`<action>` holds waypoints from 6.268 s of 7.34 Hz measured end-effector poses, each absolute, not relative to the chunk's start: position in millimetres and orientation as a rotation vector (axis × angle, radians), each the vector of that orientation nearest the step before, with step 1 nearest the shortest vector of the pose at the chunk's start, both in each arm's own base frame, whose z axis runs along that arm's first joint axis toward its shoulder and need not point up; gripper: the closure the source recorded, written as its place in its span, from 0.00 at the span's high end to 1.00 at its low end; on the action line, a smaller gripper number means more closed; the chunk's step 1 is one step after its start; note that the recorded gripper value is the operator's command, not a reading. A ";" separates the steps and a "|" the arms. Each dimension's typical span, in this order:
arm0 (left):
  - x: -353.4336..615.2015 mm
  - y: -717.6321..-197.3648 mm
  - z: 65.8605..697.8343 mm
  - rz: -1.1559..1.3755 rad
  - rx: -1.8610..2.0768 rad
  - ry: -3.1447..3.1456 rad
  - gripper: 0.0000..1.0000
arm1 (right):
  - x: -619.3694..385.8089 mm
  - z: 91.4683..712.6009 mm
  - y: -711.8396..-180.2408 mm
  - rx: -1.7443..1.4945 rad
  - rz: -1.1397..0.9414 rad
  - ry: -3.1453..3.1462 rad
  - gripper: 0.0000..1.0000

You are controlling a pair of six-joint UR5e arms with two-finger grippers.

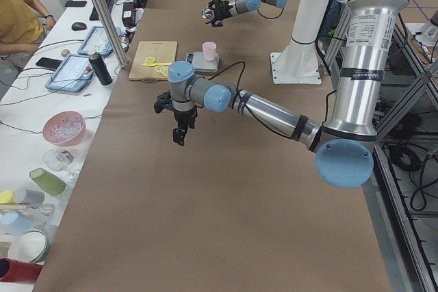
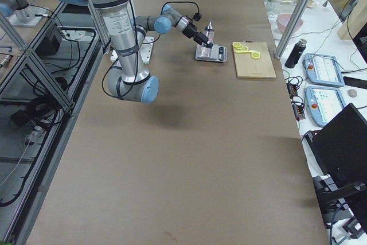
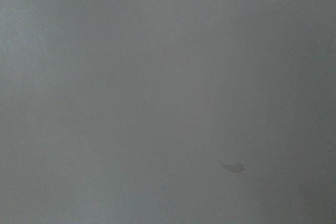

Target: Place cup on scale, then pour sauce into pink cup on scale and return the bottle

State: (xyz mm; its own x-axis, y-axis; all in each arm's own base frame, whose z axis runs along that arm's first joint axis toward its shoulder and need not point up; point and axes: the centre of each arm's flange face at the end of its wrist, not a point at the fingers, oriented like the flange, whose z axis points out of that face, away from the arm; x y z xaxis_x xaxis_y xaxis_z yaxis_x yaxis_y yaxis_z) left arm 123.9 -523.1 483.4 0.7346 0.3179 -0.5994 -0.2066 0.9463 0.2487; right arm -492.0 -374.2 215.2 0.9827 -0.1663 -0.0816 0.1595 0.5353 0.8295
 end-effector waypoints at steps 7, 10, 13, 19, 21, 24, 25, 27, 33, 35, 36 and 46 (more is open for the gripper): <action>124.6 -525.2 492.0 0.288 0.169 0.689 0.97 | -514.2 220.1 -384.9 0.992 -0.213 0.075 0.00; 125.8 -528.1 499.9 0.290 0.182 0.693 0.97 | -511.4 226.8 -390.4 0.987 -0.222 0.126 0.00; 125.2 -527.8 501.1 0.291 0.184 0.694 0.97 | -516.8 232.4 -395.9 0.981 -0.239 0.183 0.00; 119.9 -522.5 511.5 0.307 0.177 0.690 0.97 | -537.9 242.3 -402.4 0.992 -0.270 0.262 0.00; 118.8 -522.2 512.4 0.306 0.176 0.690 0.97 | -542.6 246.3 -395.8 0.996 -0.289 0.284 0.00; 117.3 -522.3 513.4 0.304 0.176 0.690 0.97 | -550.7 251.7 -383.6 0.992 -0.331 0.321 0.00; 116.9 -522.5 513.4 0.303 0.176 0.690 0.97 | -552.5 254.2 -381.8 0.990 -0.340 0.331 0.00; 116.6 -522.8 514.6 0.302 0.174 0.689 0.97 | -555.7 261.0 -381.9 0.987 -0.358 0.367 0.00; 116.6 -522.7 516.0 0.301 0.171 0.689 0.97 | -555.5 268.2 -381.4 0.970 -0.400 0.441 0.00; 116.1 -521.3 518.2 0.301 0.168 0.689 0.97 | -558.6 271.7 -382.8 0.974 -0.407 0.460 0.00; 116.0 -520.9 518.7 0.303 0.168 0.689 0.97 | -561.6 273.2 -383.9 0.975 -0.412 0.470 0.00; 115.0 -517.6 523.6 0.305 0.160 0.689 0.97 | -573.6 276.3 -390.4 0.989 -0.442 0.545 0.00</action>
